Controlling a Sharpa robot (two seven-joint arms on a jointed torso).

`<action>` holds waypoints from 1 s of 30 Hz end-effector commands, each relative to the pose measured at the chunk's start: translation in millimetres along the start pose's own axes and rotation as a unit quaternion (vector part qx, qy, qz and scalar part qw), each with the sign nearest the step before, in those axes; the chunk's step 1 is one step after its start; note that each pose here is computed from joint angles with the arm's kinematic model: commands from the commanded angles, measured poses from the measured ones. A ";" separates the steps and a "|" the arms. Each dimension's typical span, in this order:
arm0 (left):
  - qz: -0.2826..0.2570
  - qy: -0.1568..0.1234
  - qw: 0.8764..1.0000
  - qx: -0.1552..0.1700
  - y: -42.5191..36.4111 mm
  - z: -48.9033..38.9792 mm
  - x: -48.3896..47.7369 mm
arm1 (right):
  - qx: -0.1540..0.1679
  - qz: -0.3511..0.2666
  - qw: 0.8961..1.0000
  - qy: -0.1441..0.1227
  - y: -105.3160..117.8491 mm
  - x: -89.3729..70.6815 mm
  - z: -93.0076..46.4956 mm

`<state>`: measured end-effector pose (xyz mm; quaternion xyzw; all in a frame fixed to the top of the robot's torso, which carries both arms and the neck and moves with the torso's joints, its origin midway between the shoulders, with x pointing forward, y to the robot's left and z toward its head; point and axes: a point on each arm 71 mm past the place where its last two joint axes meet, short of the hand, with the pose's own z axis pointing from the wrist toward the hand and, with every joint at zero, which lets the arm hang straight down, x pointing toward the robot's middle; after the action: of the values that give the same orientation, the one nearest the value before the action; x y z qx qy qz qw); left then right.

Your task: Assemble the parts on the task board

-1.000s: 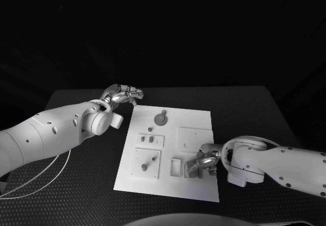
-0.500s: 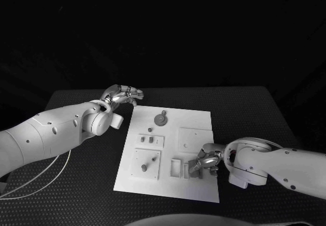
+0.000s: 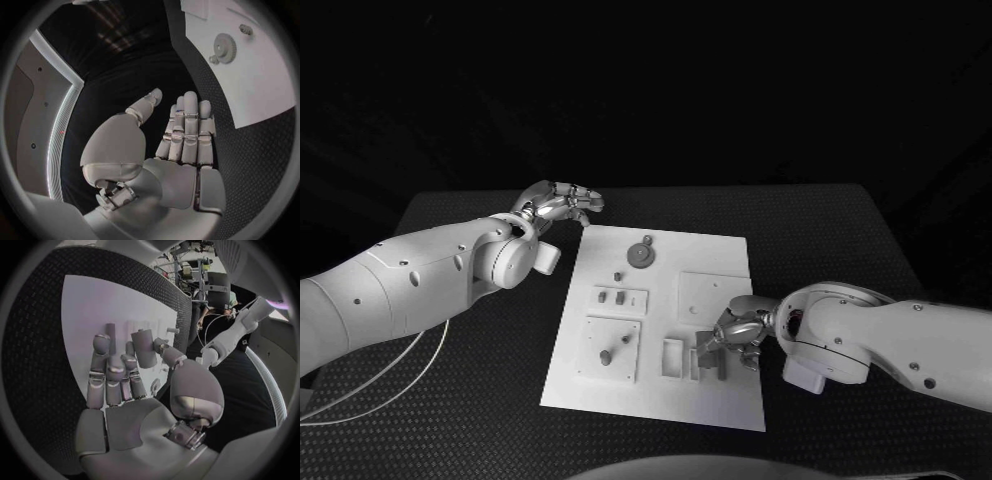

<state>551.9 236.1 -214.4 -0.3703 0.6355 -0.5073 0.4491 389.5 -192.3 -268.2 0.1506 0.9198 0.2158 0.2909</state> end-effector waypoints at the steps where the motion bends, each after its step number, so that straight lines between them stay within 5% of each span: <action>1: -0.005 0.008 1.000 0.002 -1.3 0.1 2.5 | 0.020 0.042 0.999 0.025 -0.7 3.4 3.7; 30: -0.006 0.009 1.000 0.002 -1.4 -0.5 2.6 | 0.021 0.046 0.998 0.046 14.8 25.0 19.9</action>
<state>551.1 236.4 -214.4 -0.3709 0.6368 -0.5069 0.4472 385.3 -164.2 -286.2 0.1862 0.9289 0.2160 0.2361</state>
